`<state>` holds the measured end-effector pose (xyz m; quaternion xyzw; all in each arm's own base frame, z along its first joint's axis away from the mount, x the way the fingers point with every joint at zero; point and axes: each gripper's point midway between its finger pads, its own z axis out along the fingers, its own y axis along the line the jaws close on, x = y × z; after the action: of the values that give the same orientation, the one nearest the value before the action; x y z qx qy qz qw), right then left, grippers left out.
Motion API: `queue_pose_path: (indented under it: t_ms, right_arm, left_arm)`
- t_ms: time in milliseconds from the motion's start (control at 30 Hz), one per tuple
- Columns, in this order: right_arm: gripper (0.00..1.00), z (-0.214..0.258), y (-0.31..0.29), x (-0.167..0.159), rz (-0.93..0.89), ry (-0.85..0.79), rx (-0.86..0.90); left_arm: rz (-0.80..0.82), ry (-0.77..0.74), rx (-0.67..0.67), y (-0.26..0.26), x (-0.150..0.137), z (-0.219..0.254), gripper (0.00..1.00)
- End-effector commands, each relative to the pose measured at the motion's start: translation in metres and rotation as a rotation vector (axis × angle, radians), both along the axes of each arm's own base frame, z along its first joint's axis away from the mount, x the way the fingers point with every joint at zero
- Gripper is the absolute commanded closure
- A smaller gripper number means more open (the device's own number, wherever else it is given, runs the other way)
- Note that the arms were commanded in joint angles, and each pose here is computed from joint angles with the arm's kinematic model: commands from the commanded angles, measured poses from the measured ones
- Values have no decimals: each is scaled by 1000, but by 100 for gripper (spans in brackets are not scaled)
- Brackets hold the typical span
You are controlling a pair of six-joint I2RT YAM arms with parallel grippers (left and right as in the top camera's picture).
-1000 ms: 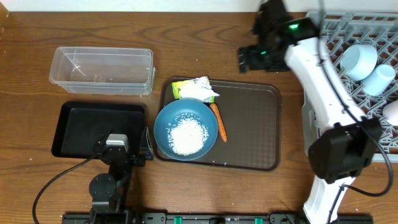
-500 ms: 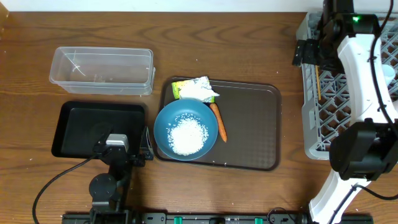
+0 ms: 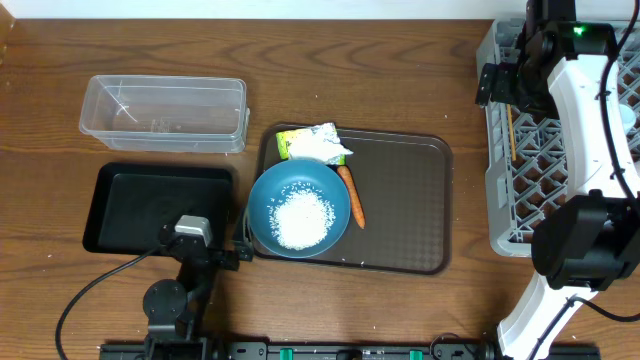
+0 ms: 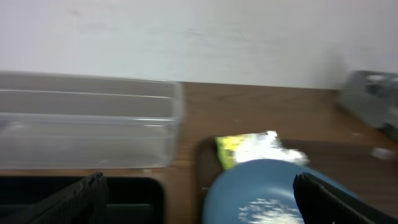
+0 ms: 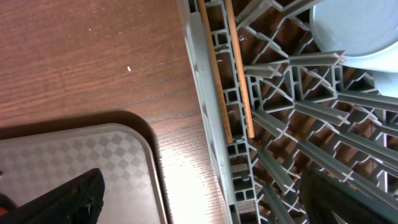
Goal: Sort waste into correct bins and load items into the dishwasher rack
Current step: 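Move the left gripper to the light-blue rice bowl and grasp its rim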
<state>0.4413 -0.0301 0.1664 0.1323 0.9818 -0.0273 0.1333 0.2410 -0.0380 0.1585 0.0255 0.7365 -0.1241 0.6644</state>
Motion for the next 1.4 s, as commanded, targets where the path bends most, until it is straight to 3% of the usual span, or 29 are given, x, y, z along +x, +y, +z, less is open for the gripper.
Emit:
queue_pose_path:
  t_ms: [0, 167, 300, 467, 633, 733, 967, 1067, 1167, 1367]
  right_arm:
    - [1, 8, -2, -1, -14, -20, -7]
    - [1, 8, -2, -1, -14, -20, -7]
    - [1, 8, -2, -1, -14, -20, -7]
    - [1, 8, -2, -1, -14, -20, -7]
    - [1, 8, -2, -1, -14, -20, -7]
    - [1, 8, -2, -1, -14, -20, -7]
    - [1, 8, -2, -1, -14, -20, -7]
    - [1, 8, -2, -1, -14, -20, -7]
    - [1, 8, -2, -1, -14, -20, -7]
    - [1, 8, -2, -1, -14, -20, -7]
  left_arm:
    - [-183, 76, -140, -32, -10, -13, 2]
    - [-274, 76, -275, -48, -17, 1, 2]
    - [-383, -49, -289, -61, -28, 44, 2]
    - [-381, -40, -278, -60, -34, 74, 2]
    - [-369, 157, -238, -62, -30, 91, 2]
    - [-468, 283, -221, -76, -28, 105, 2]
    - [-535, 654, -304, -90, 0, 107, 2]
    - [-612, 716, -402, -102, 8, 109, 2]
    - [-629, 748, -416, -105, 17, 101, 2]
    - [-468, 870, -248, -110, 22, 62, 2]
